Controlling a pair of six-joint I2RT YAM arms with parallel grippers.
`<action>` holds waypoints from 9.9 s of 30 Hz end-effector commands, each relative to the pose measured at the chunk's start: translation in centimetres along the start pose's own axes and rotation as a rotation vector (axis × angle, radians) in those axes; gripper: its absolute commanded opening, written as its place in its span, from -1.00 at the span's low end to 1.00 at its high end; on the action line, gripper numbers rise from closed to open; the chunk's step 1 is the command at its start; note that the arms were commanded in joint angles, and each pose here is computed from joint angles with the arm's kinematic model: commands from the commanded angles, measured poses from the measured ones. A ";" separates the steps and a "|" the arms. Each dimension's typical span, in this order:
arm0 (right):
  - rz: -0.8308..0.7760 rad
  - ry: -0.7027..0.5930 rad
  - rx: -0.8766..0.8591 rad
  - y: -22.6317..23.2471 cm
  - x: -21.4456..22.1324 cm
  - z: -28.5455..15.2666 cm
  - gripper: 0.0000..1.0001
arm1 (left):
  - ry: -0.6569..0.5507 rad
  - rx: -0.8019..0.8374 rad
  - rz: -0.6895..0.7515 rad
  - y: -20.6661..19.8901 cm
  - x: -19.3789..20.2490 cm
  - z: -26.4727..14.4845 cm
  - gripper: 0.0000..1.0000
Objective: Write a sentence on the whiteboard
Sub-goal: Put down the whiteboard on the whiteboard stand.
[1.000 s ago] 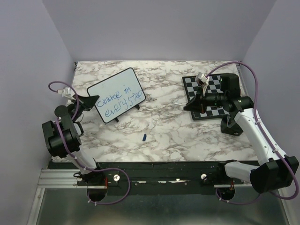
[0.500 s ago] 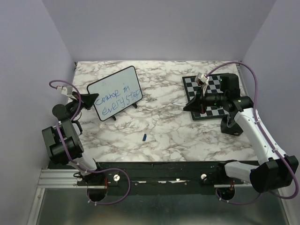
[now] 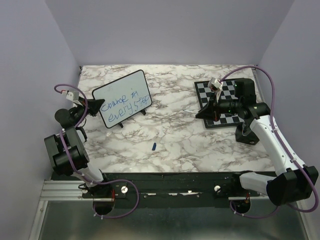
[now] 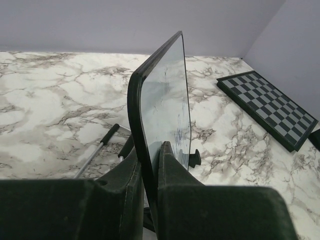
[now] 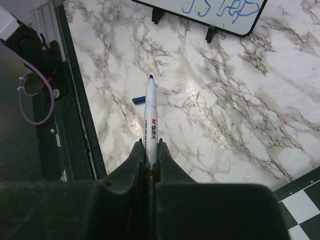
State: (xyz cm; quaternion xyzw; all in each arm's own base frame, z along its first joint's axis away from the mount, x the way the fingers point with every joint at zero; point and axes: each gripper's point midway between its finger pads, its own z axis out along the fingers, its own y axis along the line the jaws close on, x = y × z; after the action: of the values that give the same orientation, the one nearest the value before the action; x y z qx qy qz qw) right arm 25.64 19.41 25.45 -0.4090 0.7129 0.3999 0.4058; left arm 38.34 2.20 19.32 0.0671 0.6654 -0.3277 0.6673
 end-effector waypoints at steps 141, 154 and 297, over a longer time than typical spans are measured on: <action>0.078 0.037 -0.151 1.2 1.6 0.9 -0.99 | -0.244 -0.132 0.245 5.7 -6.2 -1.1 -1.00; 0.017 0.001 -0.139 2.6 0.3 -0.2 -0.99 | -0.165 -0.169 0.004 -1.0 -1.9 2.8 -1.00; 0.045 0.037 -0.110 1.1 1.4 0.6 -0.99 | -0.314 -0.051 0.259 1.5 -9.1 -0.7 0.97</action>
State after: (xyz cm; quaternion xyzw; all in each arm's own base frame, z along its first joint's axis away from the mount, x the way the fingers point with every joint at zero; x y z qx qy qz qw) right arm 24.12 20.01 23.71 -0.4164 0.7081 0.4486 0.3520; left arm 41.27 5.68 18.41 0.0226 0.6643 -0.3214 0.6744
